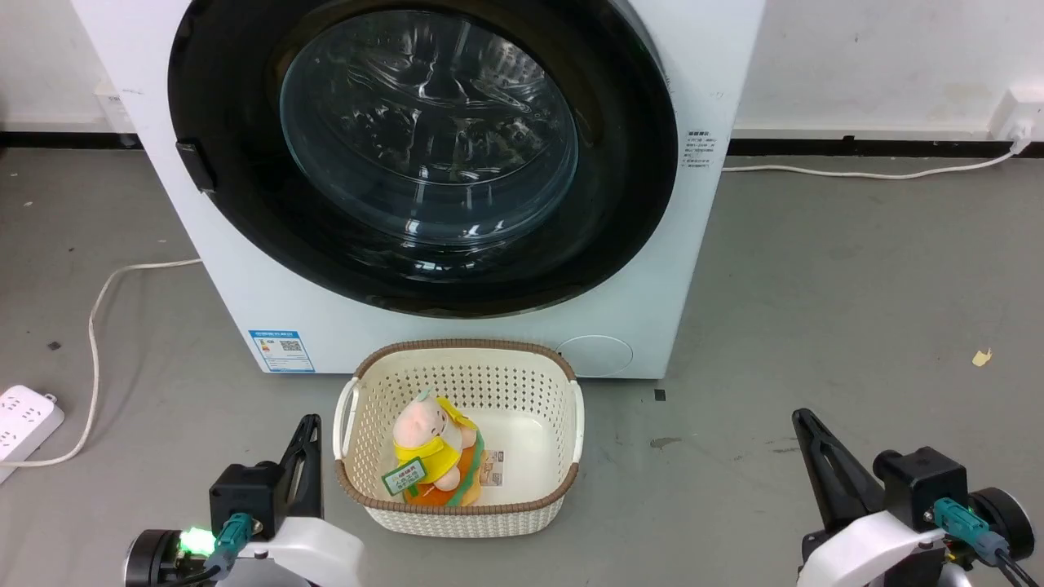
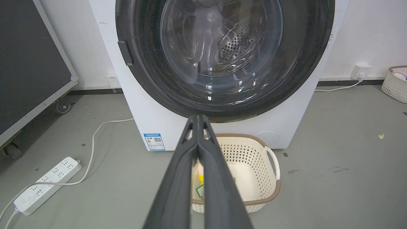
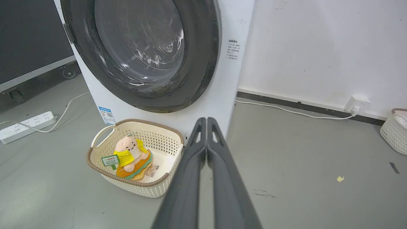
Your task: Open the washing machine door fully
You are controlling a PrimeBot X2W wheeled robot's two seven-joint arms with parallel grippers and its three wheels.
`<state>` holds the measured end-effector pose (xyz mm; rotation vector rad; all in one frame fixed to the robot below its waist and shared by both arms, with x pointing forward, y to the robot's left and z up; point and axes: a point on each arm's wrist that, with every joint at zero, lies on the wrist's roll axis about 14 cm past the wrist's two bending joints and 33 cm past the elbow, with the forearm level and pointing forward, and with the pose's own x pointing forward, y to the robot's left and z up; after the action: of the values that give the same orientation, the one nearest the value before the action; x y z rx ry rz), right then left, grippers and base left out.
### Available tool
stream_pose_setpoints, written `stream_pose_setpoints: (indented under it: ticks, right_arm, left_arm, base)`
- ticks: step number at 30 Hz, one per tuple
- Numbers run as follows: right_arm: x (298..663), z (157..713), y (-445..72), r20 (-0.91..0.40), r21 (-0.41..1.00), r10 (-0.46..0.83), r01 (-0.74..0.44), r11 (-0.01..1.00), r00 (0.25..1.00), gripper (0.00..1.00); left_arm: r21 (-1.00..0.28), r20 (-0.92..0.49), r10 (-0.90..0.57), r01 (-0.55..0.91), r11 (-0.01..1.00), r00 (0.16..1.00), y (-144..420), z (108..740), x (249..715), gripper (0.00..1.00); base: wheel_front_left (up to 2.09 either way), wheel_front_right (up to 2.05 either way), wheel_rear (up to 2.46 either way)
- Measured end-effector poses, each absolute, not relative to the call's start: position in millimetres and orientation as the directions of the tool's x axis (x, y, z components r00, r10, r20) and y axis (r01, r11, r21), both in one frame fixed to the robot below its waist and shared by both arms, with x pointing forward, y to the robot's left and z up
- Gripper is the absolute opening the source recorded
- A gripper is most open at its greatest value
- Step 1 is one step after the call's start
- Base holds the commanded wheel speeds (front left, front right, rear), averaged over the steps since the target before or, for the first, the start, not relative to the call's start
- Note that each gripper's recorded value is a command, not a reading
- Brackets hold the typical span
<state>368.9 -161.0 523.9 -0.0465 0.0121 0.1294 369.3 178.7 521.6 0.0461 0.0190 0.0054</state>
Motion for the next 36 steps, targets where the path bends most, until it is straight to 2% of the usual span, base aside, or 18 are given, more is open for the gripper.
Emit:
stream_pose_setpoints:
  ticks: [7, 8, 36]
  right_arm:
    - [369, 524, -161, -0.015, -0.046, 0.129, -0.13, 0.991, 0.992, 0.0]
    - [369, 524, -161, -0.015, -0.046, 0.129, -0.13, 0.99, 0.991, 1.0]
    - [381, 525, -159, 0.016, 0.039, 0.136, -0.137, 0.99, 0.991, 1.0]
  left_arm:
    - [0.046, -0.019, 0.006, -0.006, 0.999, 1.0, 179, 522, 369, 0.0]
    - [0.046, -0.019, 0.006, -0.006, 0.999, 1.0, 179, 522, 369, 1.0]
    - [0.047, -0.014, -0.006, 0.007, 0.999, 1.0, 172, 516, 374, 1.0]
  base:
    - [0.0, 0.0, 0.0]
    - [0.0, 0.0, 0.0]
    - [0.0, 0.0, 0.0]
